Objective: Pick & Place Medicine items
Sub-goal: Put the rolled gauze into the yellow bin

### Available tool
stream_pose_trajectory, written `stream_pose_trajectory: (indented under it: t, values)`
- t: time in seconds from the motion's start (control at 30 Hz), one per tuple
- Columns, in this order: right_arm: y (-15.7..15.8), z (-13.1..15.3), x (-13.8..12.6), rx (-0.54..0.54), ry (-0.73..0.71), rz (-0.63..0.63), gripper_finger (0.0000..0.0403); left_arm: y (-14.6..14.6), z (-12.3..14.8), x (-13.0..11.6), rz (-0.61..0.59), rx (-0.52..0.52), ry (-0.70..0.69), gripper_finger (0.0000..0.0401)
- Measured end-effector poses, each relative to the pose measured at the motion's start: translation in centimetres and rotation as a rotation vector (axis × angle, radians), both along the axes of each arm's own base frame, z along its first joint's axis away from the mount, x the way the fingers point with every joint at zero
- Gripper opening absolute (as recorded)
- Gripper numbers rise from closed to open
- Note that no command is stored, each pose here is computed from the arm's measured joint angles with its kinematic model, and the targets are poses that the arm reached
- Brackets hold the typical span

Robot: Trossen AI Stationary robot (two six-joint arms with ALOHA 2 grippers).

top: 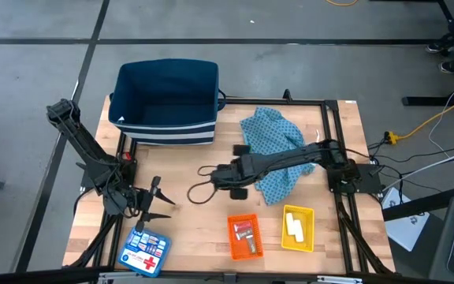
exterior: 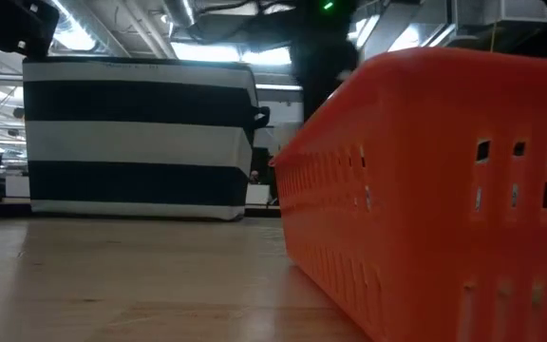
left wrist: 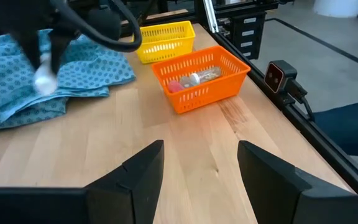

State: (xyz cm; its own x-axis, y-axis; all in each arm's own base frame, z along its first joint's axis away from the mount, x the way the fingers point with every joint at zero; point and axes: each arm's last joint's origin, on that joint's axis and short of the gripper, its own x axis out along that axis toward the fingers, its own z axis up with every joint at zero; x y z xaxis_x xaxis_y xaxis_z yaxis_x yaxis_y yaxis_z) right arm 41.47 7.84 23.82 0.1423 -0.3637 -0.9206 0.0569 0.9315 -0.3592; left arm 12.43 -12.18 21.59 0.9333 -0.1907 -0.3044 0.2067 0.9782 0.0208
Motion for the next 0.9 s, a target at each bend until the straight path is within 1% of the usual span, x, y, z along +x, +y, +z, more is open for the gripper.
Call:
stream_pose_trajectory:
  t: [0.1,0.23,0.4,0.63,0.73,0.8,0.9]
  values:
    - [1.0,0.7,-1.7,0.040,0.070,-0.085,0.0075,0.0,0.0,0.0,0.000,0.000,0.000,0.0200]
    - [2.8,1.3,-3.4,0.078,0.139,-0.152,0.0075,0.0,0.0,0.0,-0.007,-0.003,0.001,0.0200]
    - [5.5,1.5,-4.8,0.083,0.155,-0.190,0.0075,0.0,0.0,0.0,-0.008,-0.003,0.000,0.0200]
    - [9.6,1.5,-6.6,0.085,0.121,-0.190,0.0075,-0.1,0.0,0.0,-0.030,-0.011,0.007,0.0200]
    - [11.2,1.7,-7.5,0.035,0.063,-0.183,0.0075,-0.1,0.0,0.0,-0.031,-0.015,0.009,0.0200]
    - [12.1,2.1,-8.5,0.000,0.006,-0.179,0.0075,-0.1,0.0,0.0,-0.031,-0.016,0.009,0.0200]
    - [12.4,3.1,-11.1,-0.041,-0.078,-0.223,0.0075,-0.1,0.0,0.0,-0.032,-0.015,0.008,0.0200]
